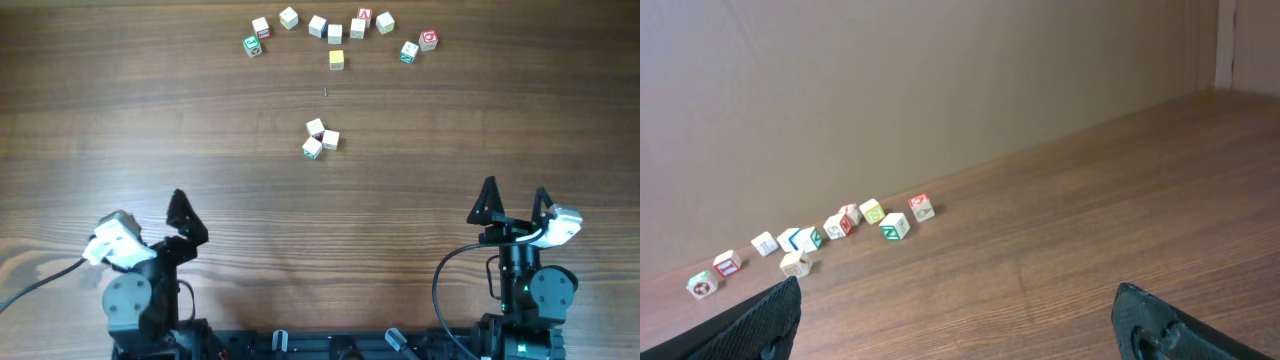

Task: Form a circle

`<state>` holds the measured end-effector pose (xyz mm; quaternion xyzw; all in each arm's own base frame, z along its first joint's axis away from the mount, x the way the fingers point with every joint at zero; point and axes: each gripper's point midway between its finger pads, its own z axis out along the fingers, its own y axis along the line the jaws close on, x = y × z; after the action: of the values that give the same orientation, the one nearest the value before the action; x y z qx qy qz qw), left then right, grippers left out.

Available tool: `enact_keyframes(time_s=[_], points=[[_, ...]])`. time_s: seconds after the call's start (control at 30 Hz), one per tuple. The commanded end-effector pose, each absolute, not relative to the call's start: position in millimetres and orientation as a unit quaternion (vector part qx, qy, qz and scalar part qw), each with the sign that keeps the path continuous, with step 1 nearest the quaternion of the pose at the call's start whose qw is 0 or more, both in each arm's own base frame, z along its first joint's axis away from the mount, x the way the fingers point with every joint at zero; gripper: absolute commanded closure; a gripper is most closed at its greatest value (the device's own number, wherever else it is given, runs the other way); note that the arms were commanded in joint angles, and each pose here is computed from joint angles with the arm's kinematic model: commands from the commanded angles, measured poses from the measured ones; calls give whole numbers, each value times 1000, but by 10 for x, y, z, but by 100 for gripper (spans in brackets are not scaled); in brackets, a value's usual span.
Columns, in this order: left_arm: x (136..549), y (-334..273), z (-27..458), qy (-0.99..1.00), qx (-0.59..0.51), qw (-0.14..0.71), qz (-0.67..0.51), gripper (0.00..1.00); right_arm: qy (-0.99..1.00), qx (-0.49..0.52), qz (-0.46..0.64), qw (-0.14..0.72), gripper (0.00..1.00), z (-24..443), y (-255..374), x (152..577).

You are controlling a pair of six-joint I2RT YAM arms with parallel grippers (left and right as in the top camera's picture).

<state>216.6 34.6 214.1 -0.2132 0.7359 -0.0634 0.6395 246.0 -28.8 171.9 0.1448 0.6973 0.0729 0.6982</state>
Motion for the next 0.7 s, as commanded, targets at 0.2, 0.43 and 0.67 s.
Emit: enact_keyframes(time_s=[0.2, 0.43, 0.67], points=[[2415, 256, 2029, 687, -77, 722, -7, 0, 699, 133, 73, 698, 0, 1717, -258, 2464], [2456, 187, 1609, 724, -67, 686, -22, 0, 699, 133, 73, 698, 0, 1717, -258, 2464], [2459, 76, 1568, 731, -51, 680, -37, 0, 699, 133, 73, 698, 0, 1717, -258, 2464]])
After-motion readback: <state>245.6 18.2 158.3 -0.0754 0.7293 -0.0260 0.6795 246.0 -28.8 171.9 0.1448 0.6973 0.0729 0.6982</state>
